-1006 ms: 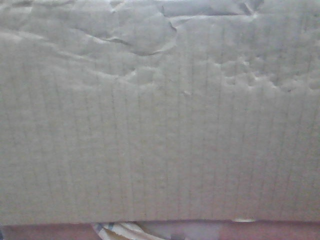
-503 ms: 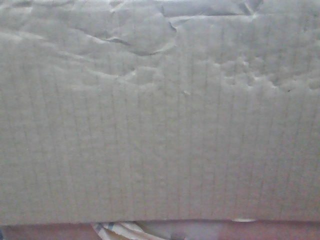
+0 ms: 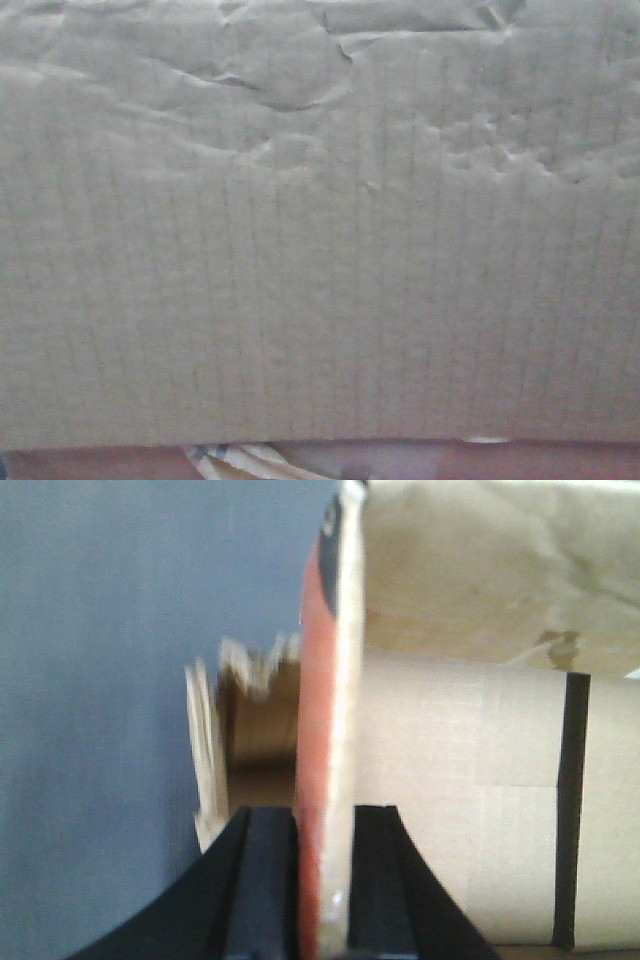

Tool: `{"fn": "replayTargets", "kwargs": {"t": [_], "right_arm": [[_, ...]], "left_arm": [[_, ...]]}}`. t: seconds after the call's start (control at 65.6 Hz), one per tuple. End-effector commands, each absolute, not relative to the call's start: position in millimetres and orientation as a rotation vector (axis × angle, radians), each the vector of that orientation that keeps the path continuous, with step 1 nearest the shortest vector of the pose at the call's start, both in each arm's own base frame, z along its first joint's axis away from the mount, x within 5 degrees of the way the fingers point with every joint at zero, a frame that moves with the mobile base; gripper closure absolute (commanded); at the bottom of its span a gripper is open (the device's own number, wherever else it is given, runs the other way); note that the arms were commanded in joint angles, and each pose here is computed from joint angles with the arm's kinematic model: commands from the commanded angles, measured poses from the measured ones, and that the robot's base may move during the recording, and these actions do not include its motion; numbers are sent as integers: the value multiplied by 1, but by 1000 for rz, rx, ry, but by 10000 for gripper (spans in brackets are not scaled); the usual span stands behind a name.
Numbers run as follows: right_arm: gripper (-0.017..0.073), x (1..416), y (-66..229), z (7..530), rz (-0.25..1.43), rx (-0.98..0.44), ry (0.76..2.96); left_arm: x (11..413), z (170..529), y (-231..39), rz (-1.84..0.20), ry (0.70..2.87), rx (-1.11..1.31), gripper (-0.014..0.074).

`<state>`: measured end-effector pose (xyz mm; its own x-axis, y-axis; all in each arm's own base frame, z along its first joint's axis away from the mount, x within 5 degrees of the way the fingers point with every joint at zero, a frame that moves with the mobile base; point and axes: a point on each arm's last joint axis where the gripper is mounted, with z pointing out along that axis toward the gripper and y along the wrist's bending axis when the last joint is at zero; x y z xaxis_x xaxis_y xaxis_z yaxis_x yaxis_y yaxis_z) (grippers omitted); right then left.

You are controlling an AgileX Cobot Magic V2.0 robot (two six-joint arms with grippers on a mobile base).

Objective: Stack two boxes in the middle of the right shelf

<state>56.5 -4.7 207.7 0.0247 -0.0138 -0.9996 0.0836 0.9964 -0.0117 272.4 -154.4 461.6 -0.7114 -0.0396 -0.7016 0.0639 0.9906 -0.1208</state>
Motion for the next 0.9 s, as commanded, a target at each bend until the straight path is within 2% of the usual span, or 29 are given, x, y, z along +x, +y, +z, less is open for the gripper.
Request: {"fn": "replayTargets", "kwargs": {"t": [0.0,0.152,0.305,0.61,0.884], "right_arm": [[721,56,-5,210,-83,52,1520],[721,56,-5,210,-83,52,1520],[721,56,-5,210,-83,52,1520],[721,56,-5,210,-83,52,1520],[721,56,-5,210,-83,52,1520]], "left_arm": [[274,444,-160,-194,2406,-15,705],[276,409,-171,-273,2500,-48,705],[277,391,-176,-324,2532,-76,705],[277,360,-179,-257,2610,-143,705],[280,342,-196,-156,2612,-100,705]]}}
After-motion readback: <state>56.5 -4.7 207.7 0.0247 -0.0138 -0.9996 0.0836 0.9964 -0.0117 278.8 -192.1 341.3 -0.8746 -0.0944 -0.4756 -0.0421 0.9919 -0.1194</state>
